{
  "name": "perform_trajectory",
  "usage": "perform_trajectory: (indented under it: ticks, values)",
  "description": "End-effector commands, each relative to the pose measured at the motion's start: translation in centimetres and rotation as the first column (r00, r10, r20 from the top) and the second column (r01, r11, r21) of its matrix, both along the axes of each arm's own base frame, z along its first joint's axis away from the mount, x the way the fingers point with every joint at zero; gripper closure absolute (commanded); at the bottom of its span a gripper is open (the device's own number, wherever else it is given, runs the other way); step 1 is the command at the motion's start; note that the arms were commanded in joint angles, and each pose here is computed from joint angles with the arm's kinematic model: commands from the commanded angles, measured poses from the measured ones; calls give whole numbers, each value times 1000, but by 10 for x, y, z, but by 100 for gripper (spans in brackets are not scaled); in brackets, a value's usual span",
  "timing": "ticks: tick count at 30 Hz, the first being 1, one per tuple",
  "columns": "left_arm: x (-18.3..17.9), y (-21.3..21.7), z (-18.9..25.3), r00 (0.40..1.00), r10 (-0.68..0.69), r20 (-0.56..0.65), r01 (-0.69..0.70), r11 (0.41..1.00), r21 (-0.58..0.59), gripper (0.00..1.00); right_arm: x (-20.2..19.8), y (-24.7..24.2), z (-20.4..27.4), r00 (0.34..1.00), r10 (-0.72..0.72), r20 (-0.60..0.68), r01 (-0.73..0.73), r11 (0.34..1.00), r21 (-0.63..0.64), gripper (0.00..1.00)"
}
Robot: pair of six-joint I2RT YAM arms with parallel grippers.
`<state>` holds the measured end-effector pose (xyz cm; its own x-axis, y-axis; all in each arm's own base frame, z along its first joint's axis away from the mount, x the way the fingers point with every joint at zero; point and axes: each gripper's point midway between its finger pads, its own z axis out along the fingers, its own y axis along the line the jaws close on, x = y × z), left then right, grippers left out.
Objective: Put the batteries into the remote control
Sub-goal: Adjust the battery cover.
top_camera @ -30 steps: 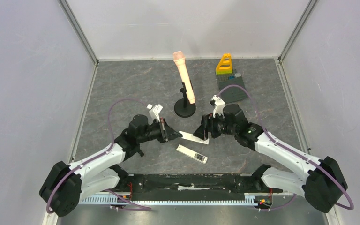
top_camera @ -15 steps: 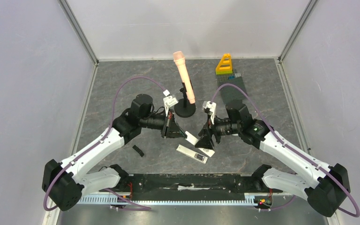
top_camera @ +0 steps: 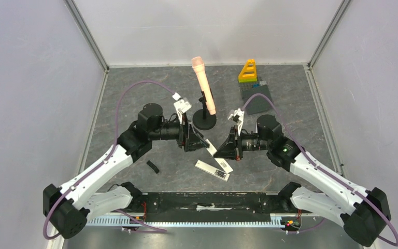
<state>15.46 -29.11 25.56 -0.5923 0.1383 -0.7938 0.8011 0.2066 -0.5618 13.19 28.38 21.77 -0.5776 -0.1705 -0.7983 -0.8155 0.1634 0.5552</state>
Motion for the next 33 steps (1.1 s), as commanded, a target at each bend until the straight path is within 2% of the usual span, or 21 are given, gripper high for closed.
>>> perform_trajectory:
  ticks: [1,3,4,5,6,7,11,13,16,20,25,31,33]
  values:
    - [69,30,42,860,509,-3,-509,859,-50,26,33,2,50,968,-247,-37,250,954,164,100]
    - [90,55,42,742,670,-22,-671,742,-11,25,50,-4,60,919,-374,-127,393,897,203,100]
    - [99,67,41,670,741,-44,-741,671,1,25,50,-6,71,908,-388,-159,418,868,268,100]
    - [103,75,41,621,781,-63,-783,622,-2,25,51,-10,85,897,-404,-178,441,832,336,100]
    - [104,77,40,599,795,-95,-800,600,-15,25,53,-16,91,876,-428,-220,482,792,376,100]
    - [101,72,45,617,777,-127,-787,615,-60,24,57,-23,101,851,-457,-258,524,742,418,100]
    - [61,23,69,848,467,-252,-529,782,-329,25,73,-48,117,749,-531,-397,662,566,491,100]
    - [44,6,76,905,344,-250,-420,815,-399,29,79,-57,122,714,-531,-457,699,501,510,100]
    - [29,-17,63,934,266,-238,-341,864,-371,30,87,-68,120,654,-521,-549,756,411,510,100]
    - [16,-41,64,954,201,-224,-279,871,-405,30,94,-75,113,607,-494,-623,794,339,505,100]
    - [14,-51,70,955,173,-243,-272,840,-470,30,98,-78,114,597,-490,-635,800,309,513,100]
    - [11,-73,56,949,143,-282,-258,867,-427,33,101,-77,112,589,-464,-661,807,294,513,99]
    - [12,-76,51,943,139,-302,-262,870,-417,40,101,-76,110,592,-459,-662,805,301,511,99]
